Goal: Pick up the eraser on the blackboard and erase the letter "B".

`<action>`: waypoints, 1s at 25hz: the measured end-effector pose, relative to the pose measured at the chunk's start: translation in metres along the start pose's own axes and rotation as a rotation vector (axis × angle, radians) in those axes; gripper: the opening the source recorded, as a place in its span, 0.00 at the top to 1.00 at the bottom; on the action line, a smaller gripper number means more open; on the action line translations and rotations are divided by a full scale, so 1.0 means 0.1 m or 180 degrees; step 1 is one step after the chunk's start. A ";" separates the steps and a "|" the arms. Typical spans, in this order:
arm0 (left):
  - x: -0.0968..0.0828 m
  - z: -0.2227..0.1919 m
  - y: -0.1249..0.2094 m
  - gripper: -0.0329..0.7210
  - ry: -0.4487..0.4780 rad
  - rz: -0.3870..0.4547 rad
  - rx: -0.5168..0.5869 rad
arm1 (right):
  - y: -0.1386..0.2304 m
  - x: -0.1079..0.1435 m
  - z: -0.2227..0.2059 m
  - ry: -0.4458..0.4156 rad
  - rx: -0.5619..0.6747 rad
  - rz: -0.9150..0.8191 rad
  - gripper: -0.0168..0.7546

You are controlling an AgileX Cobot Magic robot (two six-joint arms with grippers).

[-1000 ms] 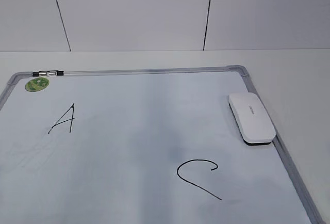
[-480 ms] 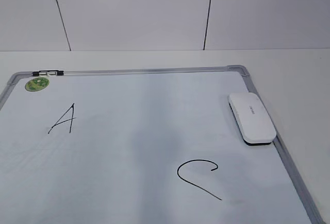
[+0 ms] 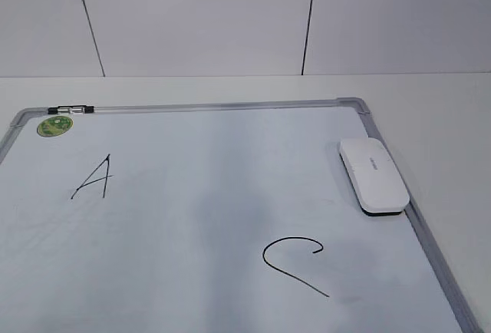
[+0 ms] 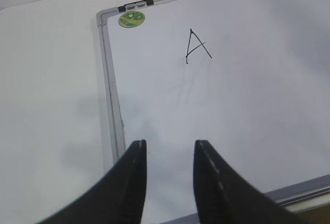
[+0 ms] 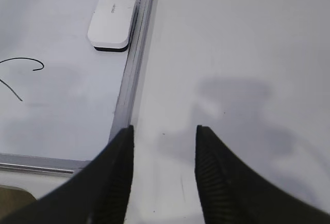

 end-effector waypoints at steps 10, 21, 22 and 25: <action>-0.01 0.01 0.00 0.64 0.0187 -0.0077 -0.0057 | 0.00 0.00 0.00 -0.0002 -0.0006 0.0010 0.59; -0.01 0.01 0.00 0.64 0.0187 -0.0077 -0.0057 | 0.00 0.00 0.01 0.0247 -0.0048 -0.0145 0.59; -0.01 0.01 0.00 0.64 0.0187 -0.0077 -0.0057 | 0.00 0.00 0.01 0.0279 -0.0053 -0.0166 0.59; -0.01 0.01 0.00 0.64 0.0187 -0.0077 -0.0057 | 0.01 0.00 0.01 0.0315 -0.0059 -0.0188 0.59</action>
Point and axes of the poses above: a point on each arm's last joint axis where the gripper is mounted, z pointing back along that axis away from the gripper, x along the wrist's bending axis when the last joint is at zero, y = z × x, the point moved 1 cm from there along -z, pointing out along that axis toward the gripper, and after that the axes turned 13 degrees about -z, right-handed, at the moved point
